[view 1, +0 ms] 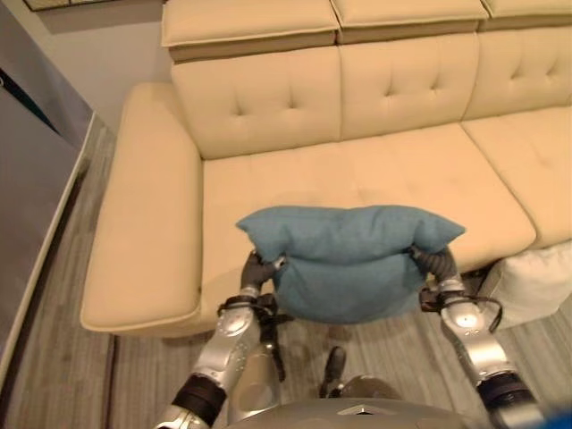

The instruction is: Pick up all the scattered cushions and arrange them neatly on the sofa.

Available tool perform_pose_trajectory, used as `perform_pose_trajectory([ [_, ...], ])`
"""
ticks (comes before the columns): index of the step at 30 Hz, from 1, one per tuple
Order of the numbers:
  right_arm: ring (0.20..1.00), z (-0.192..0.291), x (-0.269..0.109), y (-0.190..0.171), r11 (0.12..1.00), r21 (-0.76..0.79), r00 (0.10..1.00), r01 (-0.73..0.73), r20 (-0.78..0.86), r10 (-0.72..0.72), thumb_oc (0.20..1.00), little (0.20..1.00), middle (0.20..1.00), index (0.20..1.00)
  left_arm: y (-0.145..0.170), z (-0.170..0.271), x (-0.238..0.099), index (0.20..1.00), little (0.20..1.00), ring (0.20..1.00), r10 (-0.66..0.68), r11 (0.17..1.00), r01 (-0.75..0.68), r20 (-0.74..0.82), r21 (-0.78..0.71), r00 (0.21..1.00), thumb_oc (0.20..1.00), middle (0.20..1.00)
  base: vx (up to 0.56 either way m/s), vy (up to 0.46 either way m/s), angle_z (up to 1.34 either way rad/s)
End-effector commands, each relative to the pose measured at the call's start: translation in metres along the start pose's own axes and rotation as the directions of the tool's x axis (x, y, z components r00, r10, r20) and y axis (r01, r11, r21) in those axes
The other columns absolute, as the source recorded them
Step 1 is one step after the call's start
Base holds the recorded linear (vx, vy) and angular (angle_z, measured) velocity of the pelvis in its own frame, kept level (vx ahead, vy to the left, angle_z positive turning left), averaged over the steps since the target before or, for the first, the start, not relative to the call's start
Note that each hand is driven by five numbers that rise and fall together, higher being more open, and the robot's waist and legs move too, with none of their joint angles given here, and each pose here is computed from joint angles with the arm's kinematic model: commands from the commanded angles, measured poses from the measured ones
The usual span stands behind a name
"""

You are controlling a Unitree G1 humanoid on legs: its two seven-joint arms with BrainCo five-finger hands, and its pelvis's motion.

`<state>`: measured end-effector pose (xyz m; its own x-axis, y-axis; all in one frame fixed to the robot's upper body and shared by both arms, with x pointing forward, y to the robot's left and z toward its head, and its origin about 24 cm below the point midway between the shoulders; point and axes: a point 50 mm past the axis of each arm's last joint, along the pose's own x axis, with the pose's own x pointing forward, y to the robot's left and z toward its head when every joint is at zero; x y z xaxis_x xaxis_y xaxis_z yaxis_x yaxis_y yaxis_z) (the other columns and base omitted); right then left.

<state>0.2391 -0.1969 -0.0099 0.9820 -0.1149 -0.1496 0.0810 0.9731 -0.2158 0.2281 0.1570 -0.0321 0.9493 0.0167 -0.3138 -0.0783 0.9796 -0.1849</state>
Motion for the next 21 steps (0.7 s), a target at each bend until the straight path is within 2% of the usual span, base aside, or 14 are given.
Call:
perform_pose_trajectory([
  [1,0.2,0.049,0.008,0.004,0.998,0.056,0.97,-0.032,0.241,0.018,0.2,0.2,0.2,0.2,-0.025,0.043,0.005,0.2,0.2,0.2,-0.109,0.993,0.118,0.217,-0.031,0.97,0.2,0.2,0.15,0.101,-0.09],
  [9,0.2,0.056,0.012,0.019,0.997,0.038,0.963,-0.073,0.262,0.06,0.2,0.2,0.2,0.2,-0.022,0.059,0.008,0.2,0.2,0.2,-0.104,0.994,0.106,0.272,0.008,0.957,0.2,0.2,0.17,0.135,-0.09],
  [21,0.2,0.052,0.01,0.006,0.999,0.039,0.968,-0.033,0.25,0.022,0.2,0.2,0.2,0.2,-0.027,0.065,0.009,0.2,0.2,0.2,-0.116,0.993,0.121,0.306,0.002,0.945,0.2,0.2,0.13,-0.098,0.35],
])
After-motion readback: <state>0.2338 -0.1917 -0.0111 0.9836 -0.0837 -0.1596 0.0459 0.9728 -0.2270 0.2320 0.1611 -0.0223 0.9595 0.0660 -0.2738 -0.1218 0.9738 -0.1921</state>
